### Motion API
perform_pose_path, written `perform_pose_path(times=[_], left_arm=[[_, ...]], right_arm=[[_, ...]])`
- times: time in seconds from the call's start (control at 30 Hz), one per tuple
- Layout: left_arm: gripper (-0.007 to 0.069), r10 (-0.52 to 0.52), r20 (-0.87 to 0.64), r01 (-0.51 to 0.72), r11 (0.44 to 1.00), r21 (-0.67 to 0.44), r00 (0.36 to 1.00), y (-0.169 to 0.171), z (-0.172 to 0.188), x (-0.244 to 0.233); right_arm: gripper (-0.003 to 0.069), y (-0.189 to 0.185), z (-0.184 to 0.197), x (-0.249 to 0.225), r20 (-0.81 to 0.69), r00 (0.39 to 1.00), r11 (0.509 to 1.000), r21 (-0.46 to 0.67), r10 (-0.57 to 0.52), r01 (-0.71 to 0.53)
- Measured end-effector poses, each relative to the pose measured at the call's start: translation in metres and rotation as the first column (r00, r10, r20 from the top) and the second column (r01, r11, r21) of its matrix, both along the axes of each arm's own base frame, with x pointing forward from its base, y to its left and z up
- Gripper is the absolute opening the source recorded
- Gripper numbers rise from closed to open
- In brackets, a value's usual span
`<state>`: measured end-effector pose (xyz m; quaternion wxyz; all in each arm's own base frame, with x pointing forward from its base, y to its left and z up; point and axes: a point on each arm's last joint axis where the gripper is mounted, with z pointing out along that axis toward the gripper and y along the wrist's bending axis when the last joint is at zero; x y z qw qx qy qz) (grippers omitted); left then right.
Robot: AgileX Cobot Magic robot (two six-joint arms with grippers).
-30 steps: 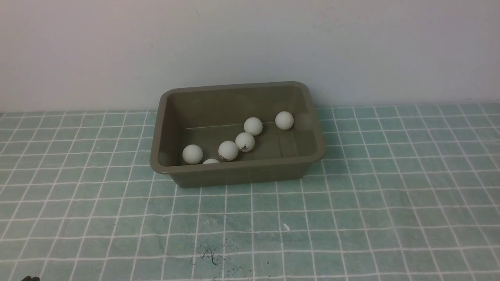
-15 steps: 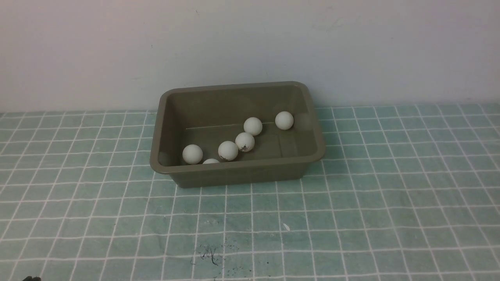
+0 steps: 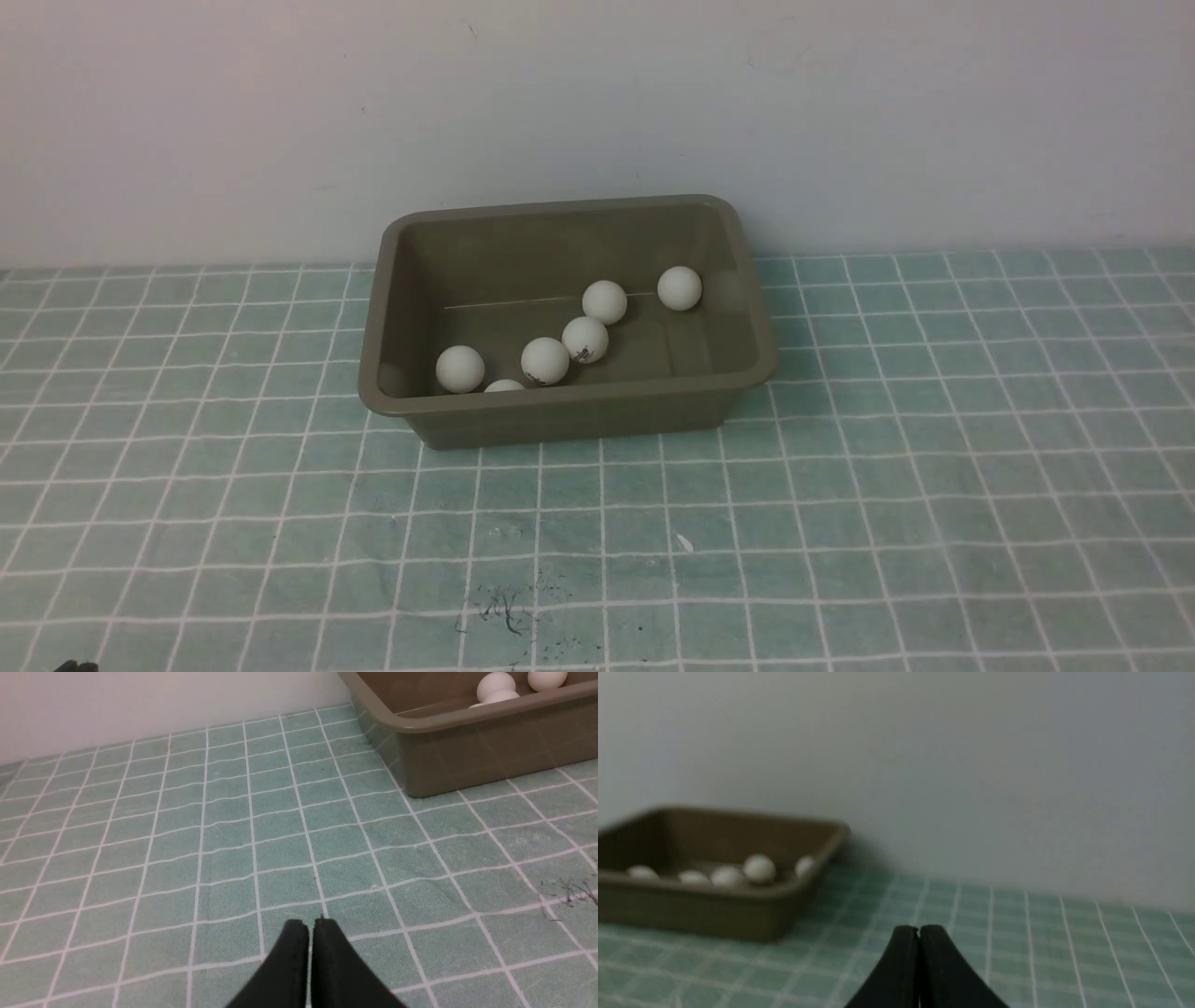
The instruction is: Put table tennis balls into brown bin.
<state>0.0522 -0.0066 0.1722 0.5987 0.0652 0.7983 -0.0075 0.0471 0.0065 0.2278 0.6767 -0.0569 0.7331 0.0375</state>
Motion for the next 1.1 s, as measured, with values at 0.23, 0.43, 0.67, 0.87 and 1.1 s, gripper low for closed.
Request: perform_pose_path(times=[0.23, 0.43, 0.67, 0.87, 1.1], left_arm=[[-0.0005, -0.001, 0.000, 0.001, 1.000, 0.001, 1.000, 0.000, 0.000, 0.000], [-0.0005, -0.001, -0.001, 0.001, 1.000, 0.001, 1.000, 0.000, 0.000, 0.000], [-0.0005, -0.001, -0.001, 0.001, 1.000, 0.001, 1.000, 0.000, 0.000, 0.000], [-0.0005, -0.001, -0.001, 0.001, 1.000, 0.001, 1.000, 0.000, 0.000, 0.000], [-0.0005, -0.001, -0.001, 0.001, 1.000, 0.001, 1.000, 0.000, 0.000, 0.000]], right_arm=[[-0.0015, -0.005, -0.047, 0.007, -0.145, 0.985, 0.995, -0.019, -0.099, 0.097], [-0.0015, -0.005, -0.047, 0.007, -0.139, 0.985, 0.995, -0.019, -0.099, 0.097], [-0.0015, -0.005, -0.047, 0.007, -0.138, 0.985, 0.995, -0.020, -0.099, 0.097], [-0.0015, -0.005, -0.047, 0.007, -0.138, 0.985, 0.995, -0.021, -0.099, 0.097], [-0.0015, -0.005, -0.047, 0.007, -0.138, 0.986, 0.995, -0.022, -0.099, 0.097]])
